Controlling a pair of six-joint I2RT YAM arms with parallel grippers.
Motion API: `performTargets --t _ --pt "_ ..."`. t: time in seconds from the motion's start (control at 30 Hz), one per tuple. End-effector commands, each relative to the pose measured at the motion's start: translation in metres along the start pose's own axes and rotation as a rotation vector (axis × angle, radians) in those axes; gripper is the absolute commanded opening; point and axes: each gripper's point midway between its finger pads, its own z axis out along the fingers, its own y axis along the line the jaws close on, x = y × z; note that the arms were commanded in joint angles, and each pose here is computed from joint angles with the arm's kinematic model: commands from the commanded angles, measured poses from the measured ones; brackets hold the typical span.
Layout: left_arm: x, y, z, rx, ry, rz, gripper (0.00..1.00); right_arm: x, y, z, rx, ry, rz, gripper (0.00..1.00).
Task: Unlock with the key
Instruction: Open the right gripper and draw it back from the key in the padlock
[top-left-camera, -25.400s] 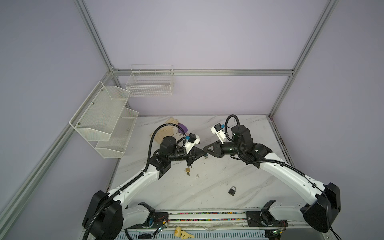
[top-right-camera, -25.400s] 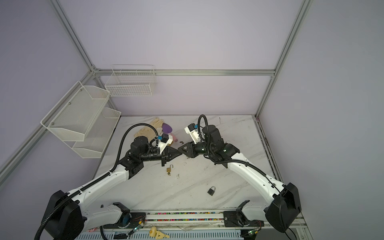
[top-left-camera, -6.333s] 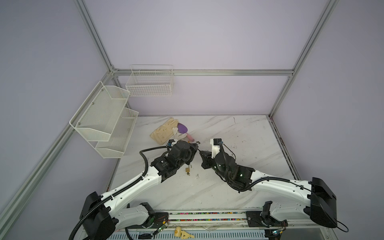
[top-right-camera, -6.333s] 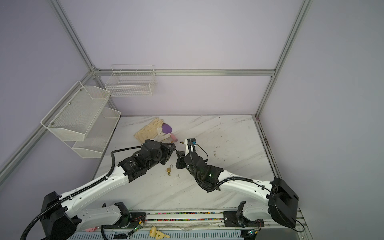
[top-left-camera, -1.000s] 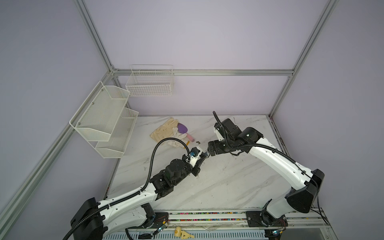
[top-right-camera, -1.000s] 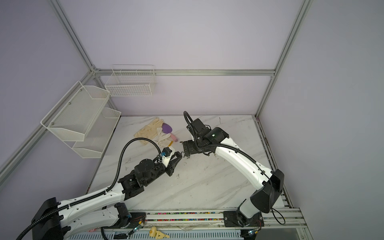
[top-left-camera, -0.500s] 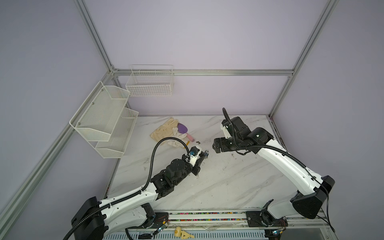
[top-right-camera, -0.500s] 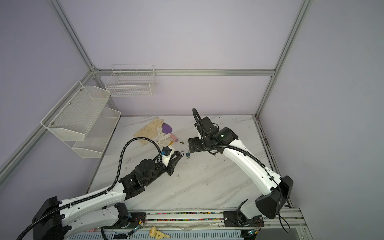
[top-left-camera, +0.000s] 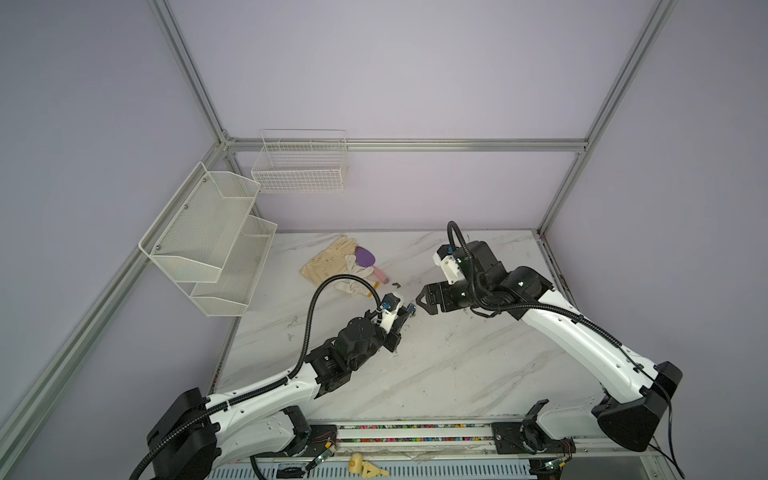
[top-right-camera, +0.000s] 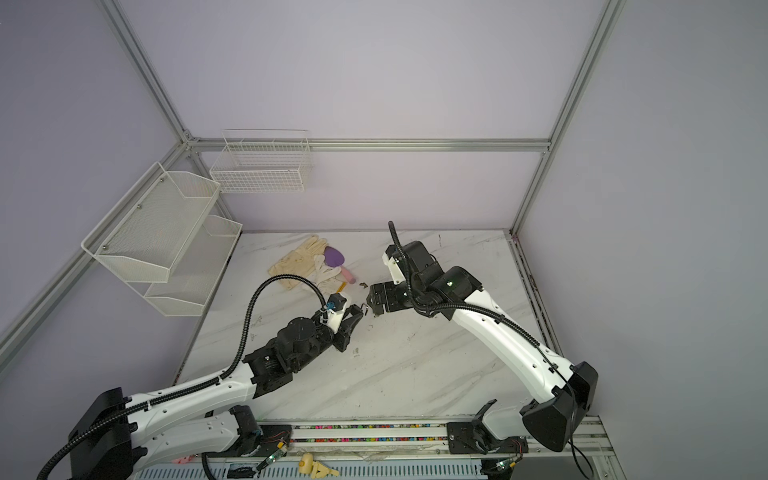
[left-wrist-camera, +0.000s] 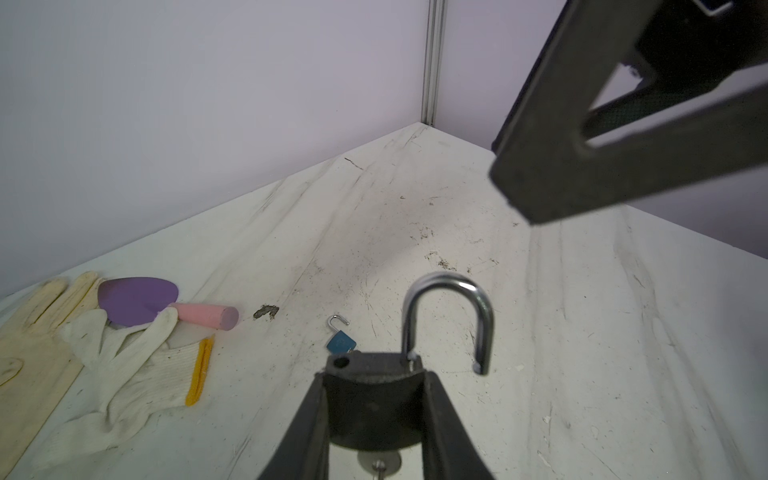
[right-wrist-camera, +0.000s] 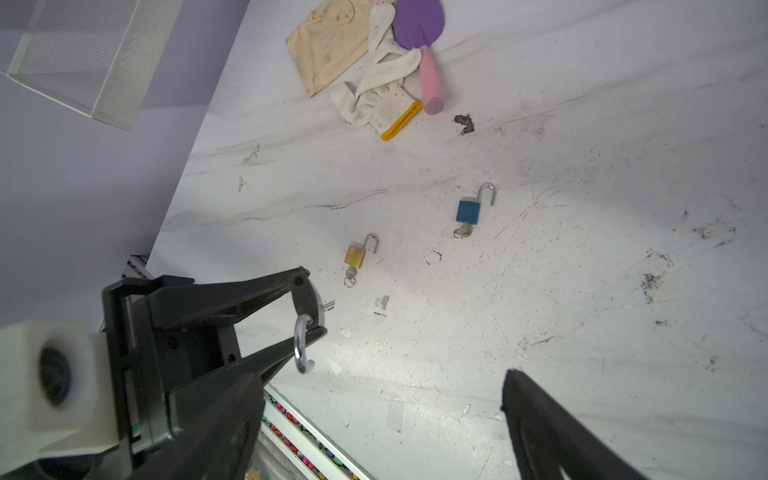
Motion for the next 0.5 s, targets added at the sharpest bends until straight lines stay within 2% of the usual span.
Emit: performTargets --t 0.0,0.17,0.47 --pt "-0.034 -0.001 -0.003 0.004 -0.091 -0.045 0.00 0.005 0.004 0.010 -0.015 0.018 -0.037 0.93" --pt "-0.034 -0.002 -0.001 0.004 -0.088 -0.044 0.00 0.009 0.005 0.016 -0.013 0.035 -0.048 0.94" --pt "-0.033 0.000 -0.002 -0.003 -0.082 -0.040 0.00 0.010 -0.016 0.018 0.103 0.037 -0.035 0.95"
